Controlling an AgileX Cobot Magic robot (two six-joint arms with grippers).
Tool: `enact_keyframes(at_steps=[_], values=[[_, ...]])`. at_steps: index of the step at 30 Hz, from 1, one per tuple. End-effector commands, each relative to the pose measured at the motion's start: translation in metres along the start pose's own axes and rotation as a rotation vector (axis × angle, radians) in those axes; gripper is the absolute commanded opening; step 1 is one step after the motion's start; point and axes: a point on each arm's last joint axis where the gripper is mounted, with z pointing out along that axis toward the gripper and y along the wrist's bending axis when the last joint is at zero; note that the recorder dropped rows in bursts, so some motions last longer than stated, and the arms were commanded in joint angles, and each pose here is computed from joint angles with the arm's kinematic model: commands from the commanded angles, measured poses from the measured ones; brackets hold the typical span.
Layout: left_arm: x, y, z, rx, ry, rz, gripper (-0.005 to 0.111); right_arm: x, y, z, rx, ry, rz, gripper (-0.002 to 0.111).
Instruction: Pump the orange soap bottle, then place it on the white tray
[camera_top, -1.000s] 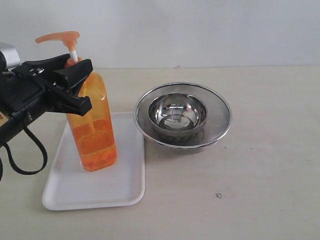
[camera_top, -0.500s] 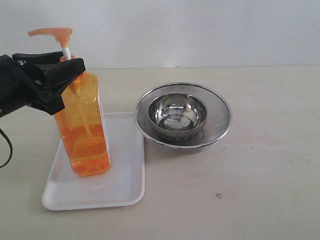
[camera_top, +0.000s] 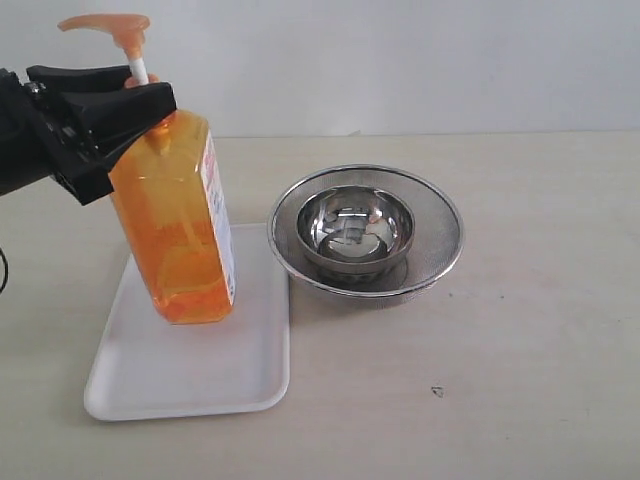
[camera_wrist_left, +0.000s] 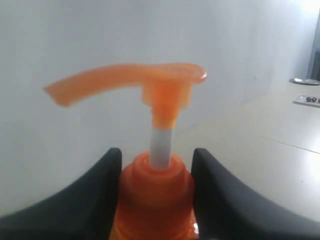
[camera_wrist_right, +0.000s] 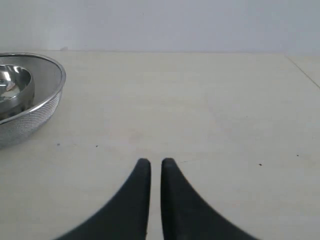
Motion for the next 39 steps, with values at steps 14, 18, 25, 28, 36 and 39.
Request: enact_keyframes(at_steps=[14,18,25,28,36,39], values=[[0.012,0.019,-0.002,0.008,-0.033,-0.022,0.005,-0.001,0.0,0.0,0.005,-0.009,-0.008,0.005],[0.012,0.019,-0.002,0.006,-0.034,-0.014,0.005,-0.001,0.0,0.0,0.005,-0.009,-0.008,0.005],[0.007,0.024,0.001,-0.006,-0.057,-0.031,0.005,-0.001,0.0,0.0,0.005,-0.009,-0.008,0.005],[0.006,0.026,0.005,0.004,-0.059,-0.039,0.005,-0.001,0.0,0.0,0.005,-0.009,-0.008,0.005],[0.013,0.027,0.007,0.016,-0.036,-0.049,0.005,-0.001,0.0,0.0,0.005,-0.009,-0.008,0.005],[0.018,0.026,0.008,0.037,-0.014,-0.046,0.005,-0.001,0.0,0.0,0.005,-0.009,-0.008,0.005]])
